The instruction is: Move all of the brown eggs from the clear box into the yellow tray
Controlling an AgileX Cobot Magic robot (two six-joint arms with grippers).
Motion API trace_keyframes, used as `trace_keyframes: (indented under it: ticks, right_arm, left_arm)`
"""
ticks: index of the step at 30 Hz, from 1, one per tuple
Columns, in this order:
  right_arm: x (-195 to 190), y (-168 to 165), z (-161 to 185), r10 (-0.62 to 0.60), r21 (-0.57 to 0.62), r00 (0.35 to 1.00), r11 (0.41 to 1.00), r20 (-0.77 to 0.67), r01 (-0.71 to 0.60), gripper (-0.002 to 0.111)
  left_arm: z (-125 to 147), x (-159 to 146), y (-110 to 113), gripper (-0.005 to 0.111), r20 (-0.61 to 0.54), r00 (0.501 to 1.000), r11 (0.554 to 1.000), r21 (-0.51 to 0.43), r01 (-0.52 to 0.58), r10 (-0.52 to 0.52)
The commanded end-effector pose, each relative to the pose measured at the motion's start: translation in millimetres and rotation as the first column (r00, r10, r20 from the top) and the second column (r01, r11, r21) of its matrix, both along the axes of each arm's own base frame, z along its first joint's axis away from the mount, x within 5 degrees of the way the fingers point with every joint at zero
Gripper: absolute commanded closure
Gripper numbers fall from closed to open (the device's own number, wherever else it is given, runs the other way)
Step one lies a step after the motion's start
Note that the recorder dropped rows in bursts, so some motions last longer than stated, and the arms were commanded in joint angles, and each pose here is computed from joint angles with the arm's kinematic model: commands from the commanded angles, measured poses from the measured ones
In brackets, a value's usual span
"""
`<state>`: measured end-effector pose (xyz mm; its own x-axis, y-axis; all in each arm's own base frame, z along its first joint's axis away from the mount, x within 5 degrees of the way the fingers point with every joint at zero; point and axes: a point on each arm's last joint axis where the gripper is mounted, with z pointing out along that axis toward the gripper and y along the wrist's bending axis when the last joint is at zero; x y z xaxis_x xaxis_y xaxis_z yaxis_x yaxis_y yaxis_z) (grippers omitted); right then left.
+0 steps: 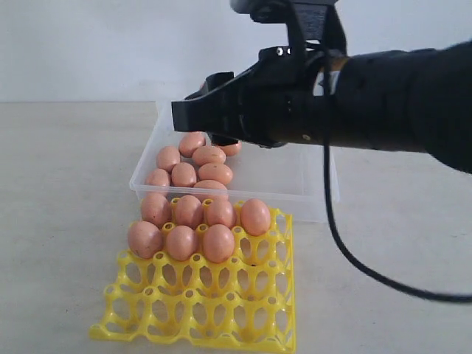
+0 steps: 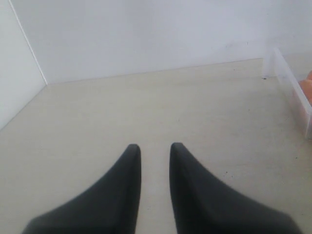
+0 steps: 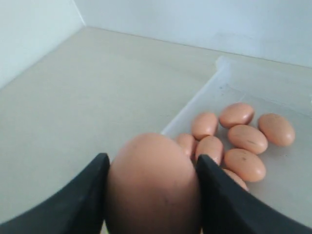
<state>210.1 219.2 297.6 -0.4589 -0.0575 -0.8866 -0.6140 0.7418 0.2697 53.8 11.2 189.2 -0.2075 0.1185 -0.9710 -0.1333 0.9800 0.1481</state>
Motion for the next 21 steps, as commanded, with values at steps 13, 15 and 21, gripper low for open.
trace_keyframes:
  ticks: [13, 15, 21]
  right_arm:
    - [24.7, -46.2, -2.0, -0.252, 0.194, 0.965, 0.946, -0.070, 0.261, 0.109]
    - [44.1, -60.5, -0.4, -0.376, 0.347, 0.919, 0.851, -0.120, 0.393, 0.109]
    - [65.9, -86.7, 23.9, -0.508, 0.786, 0.839, 0.431, -0.195, 0.444, 0.109]
  left_arm:
    - [-1.1, 0.0, -0.3, 0.085, 0.004, 1.000, 0.999, -0.032, -0.004, 0.004]
    - [-1.1, 0.1, -0.8, 0.085, 0.005, 1.000, 0.999, -0.040, 0.004, -0.003]
    - [-1.4, 0.5, -3.6, 0.085, 0.013, 1.000, 0.993, -0.117, 0.028, -0.026]
